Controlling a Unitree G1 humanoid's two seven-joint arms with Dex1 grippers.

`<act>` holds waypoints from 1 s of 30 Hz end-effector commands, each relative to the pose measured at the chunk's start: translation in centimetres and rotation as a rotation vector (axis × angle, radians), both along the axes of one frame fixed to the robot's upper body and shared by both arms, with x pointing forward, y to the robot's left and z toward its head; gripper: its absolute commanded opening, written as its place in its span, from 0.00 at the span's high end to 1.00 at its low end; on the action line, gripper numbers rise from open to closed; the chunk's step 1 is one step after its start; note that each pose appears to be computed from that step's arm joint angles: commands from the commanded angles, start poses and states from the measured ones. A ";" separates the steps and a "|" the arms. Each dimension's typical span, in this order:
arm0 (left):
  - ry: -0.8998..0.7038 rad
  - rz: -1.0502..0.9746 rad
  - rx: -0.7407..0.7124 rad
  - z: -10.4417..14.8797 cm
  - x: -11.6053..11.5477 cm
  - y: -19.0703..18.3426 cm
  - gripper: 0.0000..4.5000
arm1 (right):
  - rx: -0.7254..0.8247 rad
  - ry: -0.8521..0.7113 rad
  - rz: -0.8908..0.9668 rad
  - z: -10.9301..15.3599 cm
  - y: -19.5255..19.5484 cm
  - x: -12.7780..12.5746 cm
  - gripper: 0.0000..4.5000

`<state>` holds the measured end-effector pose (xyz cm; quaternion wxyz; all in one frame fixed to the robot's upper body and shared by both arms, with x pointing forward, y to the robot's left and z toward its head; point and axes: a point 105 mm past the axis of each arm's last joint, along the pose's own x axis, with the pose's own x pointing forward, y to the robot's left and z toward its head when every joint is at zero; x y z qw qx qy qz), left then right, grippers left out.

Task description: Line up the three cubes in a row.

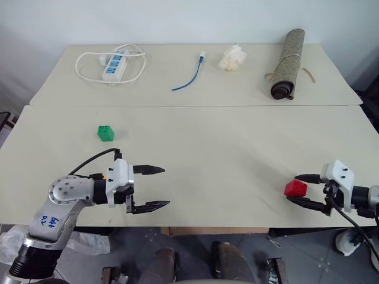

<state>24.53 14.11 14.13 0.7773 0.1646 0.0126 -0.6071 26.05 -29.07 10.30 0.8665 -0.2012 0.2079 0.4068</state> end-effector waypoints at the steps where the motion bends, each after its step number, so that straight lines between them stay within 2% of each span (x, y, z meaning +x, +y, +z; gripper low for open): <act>1: -0.045 0.002 0.004 0.8 0.0 0.3 0.00 | 0.021 -0.020 0.027 0.2 0.5 0.1 0.44; 4: -0.051 0.014 0.003 0.7 0.0 0.4 0.00 | 0.031 -0.031 0.061 0.3 1.2 0.2 0.66; 9: -0.059 0.059 -0.001 0.5 -0.3 1.0 0.00 | 0.018 -0.042 0.198 1.8 4.2 1.1 0.66; 13: -0.077 0.125 -0.030 0.9 -0.1 1.5 0.00 | 0.023 -0.070 0.363 3.9 8.8 2.8 0.66; 16: -0.070 0.145 -0.029 0.7 -0.5 1.7 0.00 | -0.043 -0.070 0.502 4.3 11.6 3.6 0.66; 24: -0.061 0.198 -0.028 0.2 -1.0 2.0 0.00 | -0.169 -0.123 0.588 4.3 17.0 8.1 0.66; 30: -0.066 0.216 -0.019 -0.1 -1.0 2.2 0.00 | -0.164 -0.106 0.637 4.1 19.0 7.6 0.66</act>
